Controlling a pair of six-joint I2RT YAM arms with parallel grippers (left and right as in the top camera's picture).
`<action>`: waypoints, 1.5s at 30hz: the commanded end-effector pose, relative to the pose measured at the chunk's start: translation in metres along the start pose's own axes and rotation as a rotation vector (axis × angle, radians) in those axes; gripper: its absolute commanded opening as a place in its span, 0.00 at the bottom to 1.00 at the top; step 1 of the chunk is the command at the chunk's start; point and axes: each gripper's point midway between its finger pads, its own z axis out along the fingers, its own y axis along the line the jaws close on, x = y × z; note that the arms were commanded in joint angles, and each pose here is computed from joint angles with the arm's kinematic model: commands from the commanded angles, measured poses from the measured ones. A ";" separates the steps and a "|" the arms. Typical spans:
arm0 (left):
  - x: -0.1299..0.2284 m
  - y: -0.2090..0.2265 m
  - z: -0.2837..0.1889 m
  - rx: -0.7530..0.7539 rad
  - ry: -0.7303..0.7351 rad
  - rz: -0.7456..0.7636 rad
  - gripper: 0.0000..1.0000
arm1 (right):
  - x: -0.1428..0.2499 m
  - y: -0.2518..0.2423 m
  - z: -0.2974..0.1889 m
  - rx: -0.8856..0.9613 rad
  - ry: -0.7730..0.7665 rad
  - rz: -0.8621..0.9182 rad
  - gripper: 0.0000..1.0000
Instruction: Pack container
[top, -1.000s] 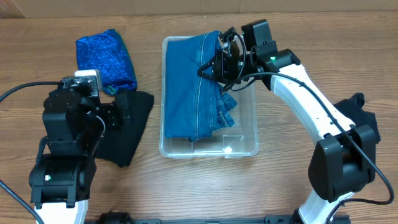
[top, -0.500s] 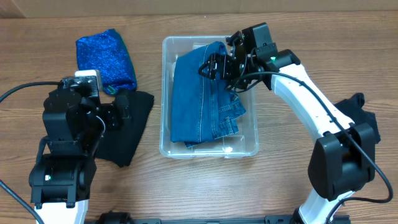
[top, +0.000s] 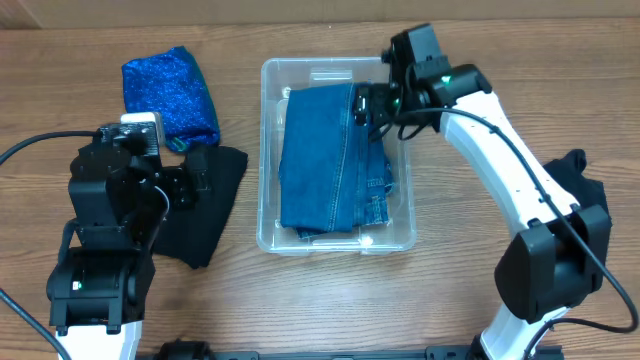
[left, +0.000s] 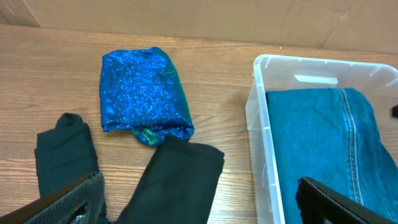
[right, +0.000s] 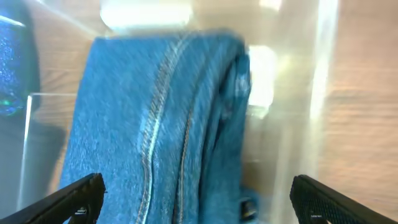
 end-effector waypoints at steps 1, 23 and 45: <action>-0.011 -0.003 -0.005 0.009 -0.028 0.027 1.00 | -0.024 0.010 -0.024 0.058 -0.089 -0.252 0.90; -0.011 -0.003 -0.005 0.009 -0.028 0.027 1.00 | 0.042 -0.024 0.121 0.161 0.223 -0.358 0.16; -0.012 -0.003 -0.005 0.009 -0.033 0.027 1.00 | 0.038 0.041 -0.098 0.020 0.108 -0.351 0.21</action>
